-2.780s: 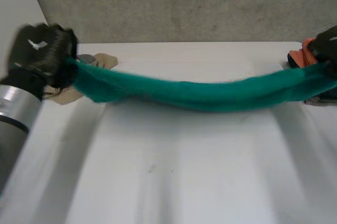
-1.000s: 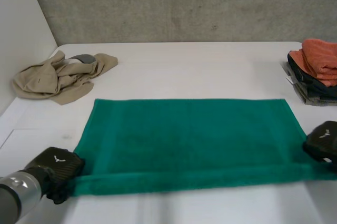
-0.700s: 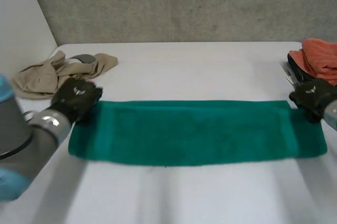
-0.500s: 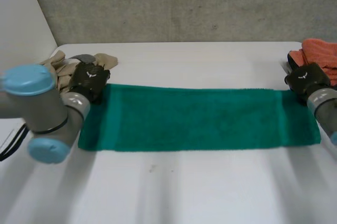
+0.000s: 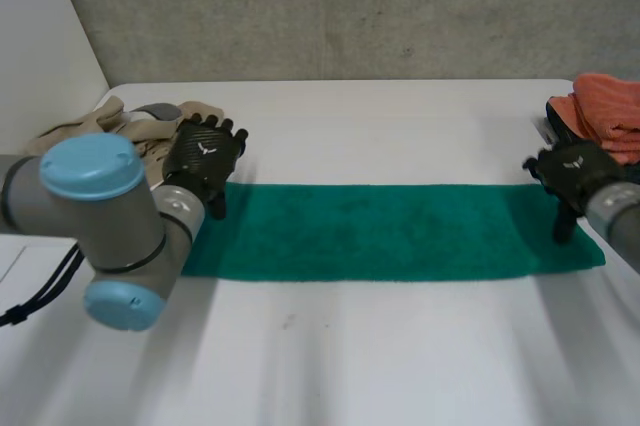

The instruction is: Fold the laundry.

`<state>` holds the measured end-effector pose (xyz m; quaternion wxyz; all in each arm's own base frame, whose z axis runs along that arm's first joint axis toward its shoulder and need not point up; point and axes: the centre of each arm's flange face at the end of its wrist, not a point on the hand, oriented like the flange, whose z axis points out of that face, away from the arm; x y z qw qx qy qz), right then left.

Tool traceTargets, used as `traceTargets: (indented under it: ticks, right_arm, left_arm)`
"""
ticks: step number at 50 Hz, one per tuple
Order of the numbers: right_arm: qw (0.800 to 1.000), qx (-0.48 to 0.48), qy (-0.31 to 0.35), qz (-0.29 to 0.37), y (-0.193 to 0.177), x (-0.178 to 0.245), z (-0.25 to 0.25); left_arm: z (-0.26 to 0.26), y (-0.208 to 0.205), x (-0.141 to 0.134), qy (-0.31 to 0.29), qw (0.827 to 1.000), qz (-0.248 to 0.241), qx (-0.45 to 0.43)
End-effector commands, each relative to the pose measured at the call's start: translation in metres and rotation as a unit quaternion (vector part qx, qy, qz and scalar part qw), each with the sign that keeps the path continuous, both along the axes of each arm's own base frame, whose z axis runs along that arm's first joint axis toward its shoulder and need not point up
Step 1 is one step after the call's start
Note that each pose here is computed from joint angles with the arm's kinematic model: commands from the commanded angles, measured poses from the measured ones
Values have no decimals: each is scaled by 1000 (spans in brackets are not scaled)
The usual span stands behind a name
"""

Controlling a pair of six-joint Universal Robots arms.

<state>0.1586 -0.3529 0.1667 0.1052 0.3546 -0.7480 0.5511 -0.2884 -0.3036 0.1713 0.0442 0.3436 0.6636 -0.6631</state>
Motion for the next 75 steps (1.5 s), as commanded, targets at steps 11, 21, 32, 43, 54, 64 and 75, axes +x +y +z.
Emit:
traceTargets:
  ticks: [11, 21, 32, 43, 54, 64, 75]
  right_arm:
    - [997, 68, -45, -6, 5, -52, -51]
    - [990, -58, 36, -125, -23, -112, -16]
    - [973, -154, 170, 10, -19, -56, 14]
    - [871, -317, 69, 369, 97, 147, 28]
    - [859, -210, 48, 465, 169, 207, -42]
    - [959, -106, -80, 251, 118, 132, 6]
    - [991, 63, -47, 109, 88, 53, -44]
  left_arm:
    - [-3, 23, 7, 32, 999, -4, 1]
    - [13, 33, 7, 43, 999, -10, -14]
    - [21, 41, 14, 53, 998, -6, -15]
    - [28, 46, 16, 70, 997, -4, -17]
    - [27, 53, 12, 72, 997, -15, -12]
    - [38, 64, -7, 82, 995, -46, -28]
    - [33, 74, -17, 80, 994, -66, -20]
